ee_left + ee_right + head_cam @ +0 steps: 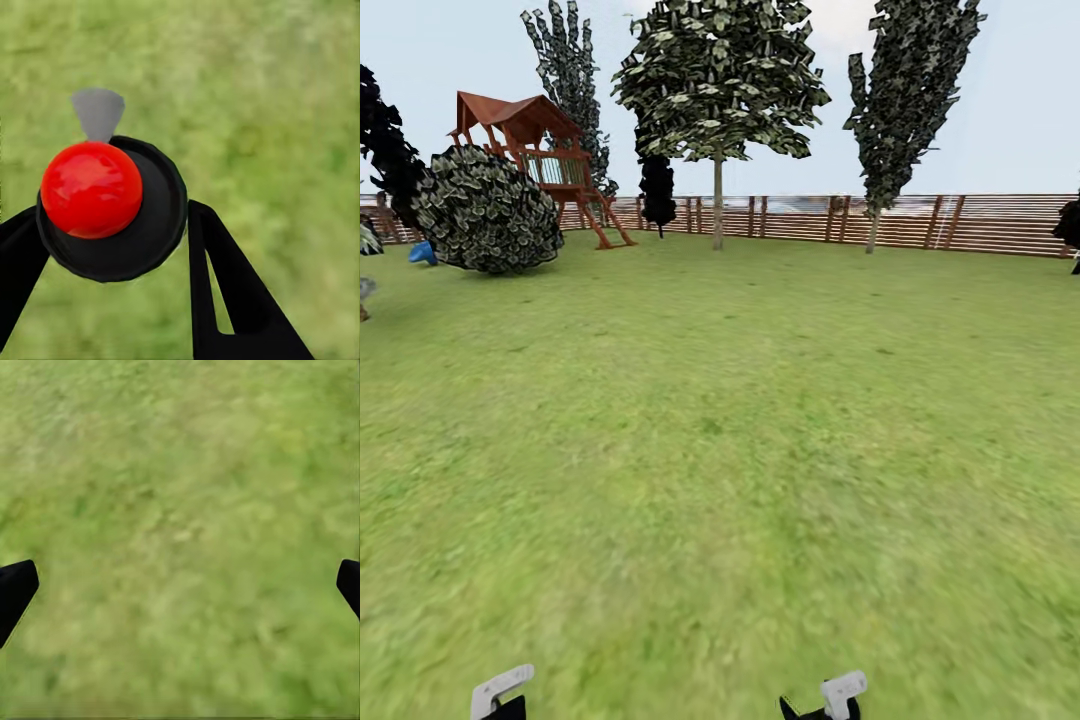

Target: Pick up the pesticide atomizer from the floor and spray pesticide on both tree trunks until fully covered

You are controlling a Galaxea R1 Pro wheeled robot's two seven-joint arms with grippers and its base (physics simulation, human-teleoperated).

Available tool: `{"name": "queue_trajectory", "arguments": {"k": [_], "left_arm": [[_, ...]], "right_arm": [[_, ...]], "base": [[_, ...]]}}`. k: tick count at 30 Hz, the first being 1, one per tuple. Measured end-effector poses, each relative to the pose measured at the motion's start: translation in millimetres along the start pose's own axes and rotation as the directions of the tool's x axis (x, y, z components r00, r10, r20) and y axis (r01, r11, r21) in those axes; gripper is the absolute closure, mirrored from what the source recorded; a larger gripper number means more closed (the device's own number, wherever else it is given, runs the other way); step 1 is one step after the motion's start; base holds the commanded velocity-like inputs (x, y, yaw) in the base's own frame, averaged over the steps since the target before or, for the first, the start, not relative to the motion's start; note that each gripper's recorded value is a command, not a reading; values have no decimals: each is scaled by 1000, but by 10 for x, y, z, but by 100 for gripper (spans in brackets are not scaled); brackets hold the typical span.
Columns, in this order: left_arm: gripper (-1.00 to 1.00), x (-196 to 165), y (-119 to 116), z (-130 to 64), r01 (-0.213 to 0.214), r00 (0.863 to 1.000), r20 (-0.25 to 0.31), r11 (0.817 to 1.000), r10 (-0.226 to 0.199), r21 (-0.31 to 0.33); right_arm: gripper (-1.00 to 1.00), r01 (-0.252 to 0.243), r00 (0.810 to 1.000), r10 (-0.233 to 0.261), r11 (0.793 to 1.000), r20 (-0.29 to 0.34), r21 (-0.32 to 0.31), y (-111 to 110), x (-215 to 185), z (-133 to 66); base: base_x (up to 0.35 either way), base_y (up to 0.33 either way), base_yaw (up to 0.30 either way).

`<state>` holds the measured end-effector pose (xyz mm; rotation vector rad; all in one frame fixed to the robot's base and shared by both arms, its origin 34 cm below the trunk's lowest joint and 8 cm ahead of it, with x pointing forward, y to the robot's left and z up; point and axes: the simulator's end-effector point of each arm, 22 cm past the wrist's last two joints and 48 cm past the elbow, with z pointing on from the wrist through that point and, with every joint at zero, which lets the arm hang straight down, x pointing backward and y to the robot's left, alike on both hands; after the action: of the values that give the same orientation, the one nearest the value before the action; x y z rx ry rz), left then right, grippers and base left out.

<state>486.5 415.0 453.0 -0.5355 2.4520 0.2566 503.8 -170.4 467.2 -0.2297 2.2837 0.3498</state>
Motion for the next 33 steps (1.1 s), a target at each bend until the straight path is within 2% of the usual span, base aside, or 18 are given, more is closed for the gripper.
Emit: {"name": "queue_trajectory", "arguments": {"k": [4,20,26,33], "left_arm": [[100,5,0,-1,-1,1000,-1,1000,1,0],[100,6,0,-1,0,1000,-1,1000,0,0],[100,20,-5,-2,0,1000,-5,1000,0,2],[100,46,-51,-8,1,1000,-9,1000,-1,8]], "right_arm": [[-100,-10,1000,10,1000,-19,-5,48,108,-31],[-100,-10,1000,10,1000,-26,-3,24,144,-51],[-100,-10,1000,10,1000,-25,-3,23,141,-50],[-100,-10,1000,10,1000,-26,-3,23,142,-50]], "base": [[280,203,0],[301,149,0],[321,22,0],[161,0,0]]}}
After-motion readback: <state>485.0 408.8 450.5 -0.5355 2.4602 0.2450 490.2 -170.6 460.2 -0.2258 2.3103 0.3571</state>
